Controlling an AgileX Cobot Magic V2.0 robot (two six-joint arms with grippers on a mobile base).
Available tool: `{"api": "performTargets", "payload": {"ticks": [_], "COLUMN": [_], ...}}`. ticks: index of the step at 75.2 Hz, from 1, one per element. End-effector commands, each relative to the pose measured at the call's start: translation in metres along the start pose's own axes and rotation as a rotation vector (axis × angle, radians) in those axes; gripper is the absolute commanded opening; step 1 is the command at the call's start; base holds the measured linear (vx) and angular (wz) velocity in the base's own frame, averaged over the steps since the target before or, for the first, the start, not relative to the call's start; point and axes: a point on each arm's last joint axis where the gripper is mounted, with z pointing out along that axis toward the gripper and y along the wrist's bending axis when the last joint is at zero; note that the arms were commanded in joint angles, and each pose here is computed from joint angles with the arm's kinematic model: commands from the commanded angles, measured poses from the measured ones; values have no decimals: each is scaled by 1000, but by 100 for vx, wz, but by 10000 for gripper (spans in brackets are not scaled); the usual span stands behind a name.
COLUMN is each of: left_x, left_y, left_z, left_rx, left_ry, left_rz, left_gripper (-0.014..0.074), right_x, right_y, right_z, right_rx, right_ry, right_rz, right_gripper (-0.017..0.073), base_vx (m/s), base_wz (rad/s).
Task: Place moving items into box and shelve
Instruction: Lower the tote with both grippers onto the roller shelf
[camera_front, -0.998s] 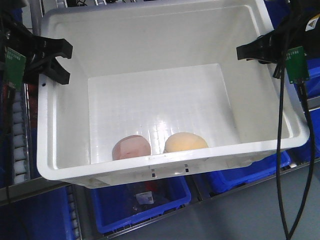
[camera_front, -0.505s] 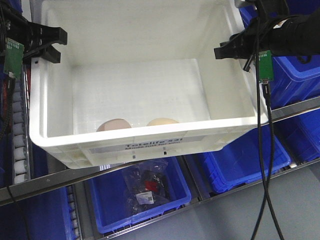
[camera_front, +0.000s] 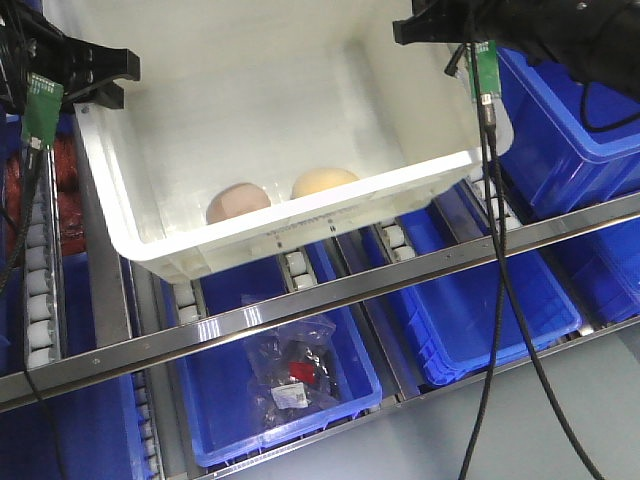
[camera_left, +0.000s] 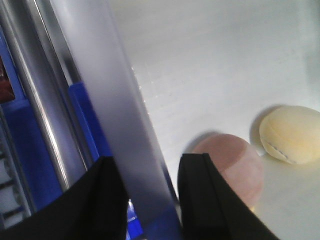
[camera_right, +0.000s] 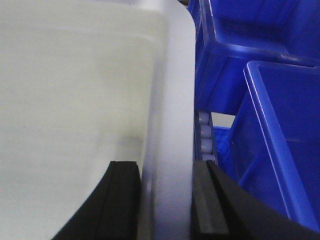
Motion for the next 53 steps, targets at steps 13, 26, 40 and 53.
{"api": "performTargets", "payload": {"ticks": [13, 26, 40, 53], "left_x": [-30, -29, -16, -11], "left_y": [-27, -27, -25, -25], "left_z": [-39, -38, -18, 4], "left_rx": [169, 166, 135, 133], "left_ry": [-326, -305, -127, -40], "left_rz": [-16, -15, -11, -38], "left_gripper": [67, 76, 164, 349], "right_x": [-31, -31, -27, -25], "right_y": [34, 34, 38, 36], "right_z": [-16, -16, -17, -17], "right_rx": [-160, -164, -210, -207], "right_ry": [-26, -20, 19, 31], "right_rz": [-14, -27, -36, -62], "right_gripper": [-1, 14, 130, 359], "base_vx": [0, 0, 0, 0], "base_wz": [0, 0, 0, 0]}}
